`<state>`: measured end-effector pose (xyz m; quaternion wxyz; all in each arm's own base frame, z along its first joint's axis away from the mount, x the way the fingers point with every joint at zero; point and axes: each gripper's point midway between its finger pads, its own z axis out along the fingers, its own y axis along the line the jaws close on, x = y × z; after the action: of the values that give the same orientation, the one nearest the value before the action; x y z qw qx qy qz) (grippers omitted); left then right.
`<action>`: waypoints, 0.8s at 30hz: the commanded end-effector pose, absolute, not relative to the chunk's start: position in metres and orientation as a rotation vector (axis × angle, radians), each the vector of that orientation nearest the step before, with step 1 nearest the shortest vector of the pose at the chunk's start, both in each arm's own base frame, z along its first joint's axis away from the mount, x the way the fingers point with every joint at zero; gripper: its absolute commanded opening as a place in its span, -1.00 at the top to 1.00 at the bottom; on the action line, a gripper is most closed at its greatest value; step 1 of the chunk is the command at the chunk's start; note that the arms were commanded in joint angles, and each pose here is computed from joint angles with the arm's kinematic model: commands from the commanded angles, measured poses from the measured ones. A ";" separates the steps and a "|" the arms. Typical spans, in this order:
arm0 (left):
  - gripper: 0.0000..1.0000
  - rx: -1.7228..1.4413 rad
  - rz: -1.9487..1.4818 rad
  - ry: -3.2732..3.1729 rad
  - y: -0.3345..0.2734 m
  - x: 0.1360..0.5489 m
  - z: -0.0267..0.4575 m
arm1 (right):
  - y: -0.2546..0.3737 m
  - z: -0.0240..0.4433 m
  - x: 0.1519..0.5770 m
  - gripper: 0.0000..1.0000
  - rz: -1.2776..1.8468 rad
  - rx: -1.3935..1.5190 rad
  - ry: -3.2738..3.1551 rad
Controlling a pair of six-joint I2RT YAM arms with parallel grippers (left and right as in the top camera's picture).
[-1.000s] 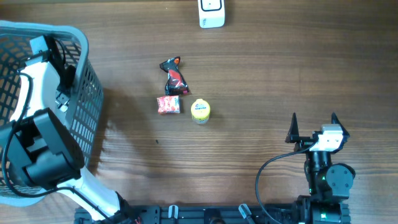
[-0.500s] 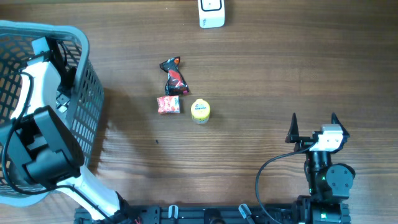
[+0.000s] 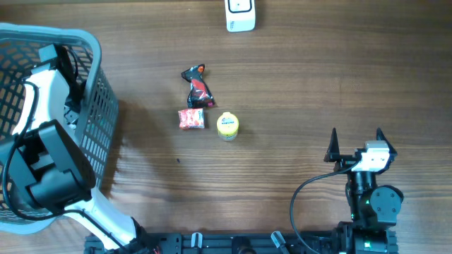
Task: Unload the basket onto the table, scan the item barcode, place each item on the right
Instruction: 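Grasp the tin can rim with the left gripper and lift it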
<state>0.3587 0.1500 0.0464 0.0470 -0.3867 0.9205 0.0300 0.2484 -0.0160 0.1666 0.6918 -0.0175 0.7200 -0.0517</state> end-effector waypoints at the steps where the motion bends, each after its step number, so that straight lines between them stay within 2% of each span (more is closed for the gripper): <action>1: -0.67 -1.186 0.122 2.842 0.152 0.352 0.037 | -0.014 0.166 0.249 -1.00 -0.096 -0.035 1.610; 3: -0.89 -1.199 0.123 2.837 0.153 0.352 0.037 | -0.014 0.166 0.249 -1.00 -0.096 -0.035 1.610; 5: -1.00 -1.238 0.140 2.821 0.156 0.350 0.037 | -0.014 0.166 0.249 -1.00 -0.096 -0.035 1.610; 15: -0.99 -1.309 0.150 2.798 0.165 0.343 0.036 | -0.014 0.166 0.249 -1.00 -0.096 -0.035 1.610; 24: -0.96 -1.318 0.153 2.821 0.160 0.331 0.016 | -0.014 0.166 0.249 -1.00 -0.096 -0.035 1.610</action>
<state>0.3432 0.1601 0.0324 0.0328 -0.4150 0.9083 0.0398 0.2484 -0.0160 0.1666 0.6918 -0.0175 0.7200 -0.0517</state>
